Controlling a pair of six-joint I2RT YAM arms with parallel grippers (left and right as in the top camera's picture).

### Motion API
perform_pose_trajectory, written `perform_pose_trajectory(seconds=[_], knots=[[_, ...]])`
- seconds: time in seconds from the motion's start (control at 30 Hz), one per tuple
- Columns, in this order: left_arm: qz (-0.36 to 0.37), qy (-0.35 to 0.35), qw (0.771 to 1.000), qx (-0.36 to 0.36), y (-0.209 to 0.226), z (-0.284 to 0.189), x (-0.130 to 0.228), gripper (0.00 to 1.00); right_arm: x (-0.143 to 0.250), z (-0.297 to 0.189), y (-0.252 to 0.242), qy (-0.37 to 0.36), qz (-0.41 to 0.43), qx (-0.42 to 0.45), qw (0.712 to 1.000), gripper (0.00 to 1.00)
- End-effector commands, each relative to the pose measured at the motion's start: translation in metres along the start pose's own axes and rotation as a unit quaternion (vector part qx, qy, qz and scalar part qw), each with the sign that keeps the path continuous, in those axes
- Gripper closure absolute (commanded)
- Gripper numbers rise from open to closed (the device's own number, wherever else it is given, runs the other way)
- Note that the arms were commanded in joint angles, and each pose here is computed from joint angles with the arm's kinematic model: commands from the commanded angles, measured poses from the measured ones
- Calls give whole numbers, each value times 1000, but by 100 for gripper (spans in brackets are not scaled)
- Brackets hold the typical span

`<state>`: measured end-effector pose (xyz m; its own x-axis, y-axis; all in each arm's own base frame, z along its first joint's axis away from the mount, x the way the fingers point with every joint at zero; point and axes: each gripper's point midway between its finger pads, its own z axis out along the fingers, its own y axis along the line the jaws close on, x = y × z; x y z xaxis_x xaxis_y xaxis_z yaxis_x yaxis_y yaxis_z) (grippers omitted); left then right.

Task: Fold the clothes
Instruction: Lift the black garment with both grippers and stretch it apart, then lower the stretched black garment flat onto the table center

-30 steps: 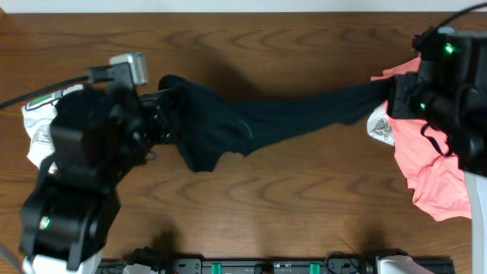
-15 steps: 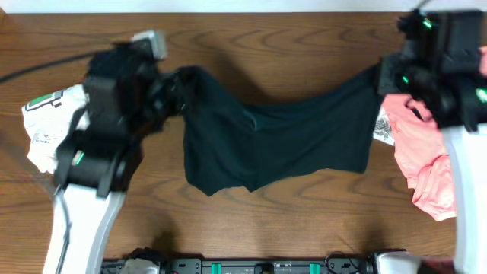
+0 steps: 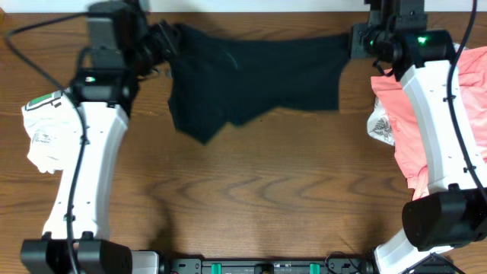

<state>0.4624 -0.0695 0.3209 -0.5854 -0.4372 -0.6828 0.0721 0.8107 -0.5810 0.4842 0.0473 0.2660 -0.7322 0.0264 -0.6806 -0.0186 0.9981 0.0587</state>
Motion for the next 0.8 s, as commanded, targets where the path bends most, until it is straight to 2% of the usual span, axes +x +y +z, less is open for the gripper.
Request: perform_pose_trajectory(seconds=[0.0, 0.1, 0.23, 0.37, 0.47, 0.77], knots=[[9, -16, 998, 61, -30, -29, -22, 94, -24, -35, -3, -35, -2, -1, 999, 99], [-8, 27, 998, 60, -25, -29, -2, 94, -4, -37, -5, 8, -2, 3, 1000, 99], [-40, 121, 992, 17, -6, -34, 46, 94, 50, -42, -10, 117, -3, 13, 993, 99], [-81, 236, 968, -36, 17, -53, 106, 94, 102, -56, -15, 225, -4, 23, 974, 99], [-88, 301, 948, -58, 28, -66, 140, 94, 127, -68, -17, 280, -5, 28, 960, 99], [-109, 389, 907, -120, 62, -83, 199, 94, 190, -80, -22, 404, -1, 40, 914, 99]])
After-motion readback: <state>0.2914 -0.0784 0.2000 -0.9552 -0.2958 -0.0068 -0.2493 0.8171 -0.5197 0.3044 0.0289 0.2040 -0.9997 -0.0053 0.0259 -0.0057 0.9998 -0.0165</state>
